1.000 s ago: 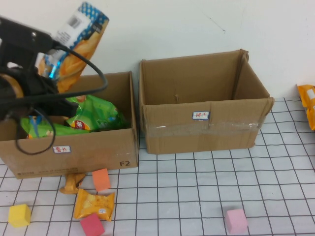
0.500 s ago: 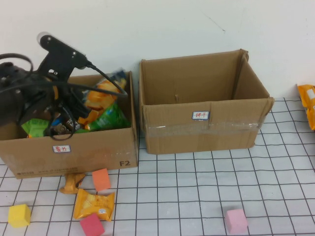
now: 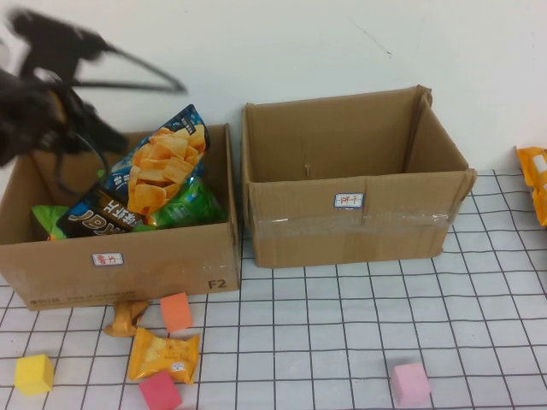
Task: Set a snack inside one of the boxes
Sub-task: Place the potato chip in the potato chip box, then pick up the biscuit
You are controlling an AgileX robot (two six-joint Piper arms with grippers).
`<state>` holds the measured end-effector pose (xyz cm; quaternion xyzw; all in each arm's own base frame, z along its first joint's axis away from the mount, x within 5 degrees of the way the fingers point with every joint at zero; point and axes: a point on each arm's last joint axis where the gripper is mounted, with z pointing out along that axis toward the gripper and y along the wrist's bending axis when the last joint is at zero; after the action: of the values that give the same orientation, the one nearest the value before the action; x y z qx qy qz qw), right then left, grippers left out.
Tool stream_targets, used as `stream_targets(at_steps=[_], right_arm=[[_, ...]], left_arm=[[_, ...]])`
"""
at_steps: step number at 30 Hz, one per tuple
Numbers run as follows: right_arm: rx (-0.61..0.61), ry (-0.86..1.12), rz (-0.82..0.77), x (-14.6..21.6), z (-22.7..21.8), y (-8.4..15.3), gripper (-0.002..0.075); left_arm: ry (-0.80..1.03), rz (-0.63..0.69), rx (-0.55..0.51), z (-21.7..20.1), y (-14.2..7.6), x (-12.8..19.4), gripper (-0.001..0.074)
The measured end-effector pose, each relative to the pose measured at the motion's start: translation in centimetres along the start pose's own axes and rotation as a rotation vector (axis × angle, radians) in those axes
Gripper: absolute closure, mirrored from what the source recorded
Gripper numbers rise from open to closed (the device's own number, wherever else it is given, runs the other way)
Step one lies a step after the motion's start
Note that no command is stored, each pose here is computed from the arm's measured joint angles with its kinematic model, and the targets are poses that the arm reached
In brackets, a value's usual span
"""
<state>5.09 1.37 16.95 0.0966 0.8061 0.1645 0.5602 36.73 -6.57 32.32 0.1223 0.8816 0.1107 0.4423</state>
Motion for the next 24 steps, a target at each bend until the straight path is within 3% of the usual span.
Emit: stream_targets(at_steps=[3, 8, 16, 24], right_arm=[[-0.077, 0.006, 0.174, 0.0, 0.0, 0.7, 0.0727], [-0.146, 0.008, 0.328, -0.1, -0.1, 1.3, 0.0727], [-0.154, -0.006, 0.350, -0.3, -0.1, 1.3, 0.0727], [-0.245, -0.011, 0.176, -0.5, -0.4, 2.3, 0.0727]], left_arm=[[-0.099, -0.071, 0.034, -4.1, 0.9, -0.5, 0.0696], [-0.188, -0.149, 0.111, -9.3, 1.2, 2.0, 0.0730], [-0.219, -0.256, 0.209, -15.0, 0.6, 10.1, 0.0735], [-0.251, -0.287, 0.274, -18.6, -0.3, 17.8, 0.0736]])
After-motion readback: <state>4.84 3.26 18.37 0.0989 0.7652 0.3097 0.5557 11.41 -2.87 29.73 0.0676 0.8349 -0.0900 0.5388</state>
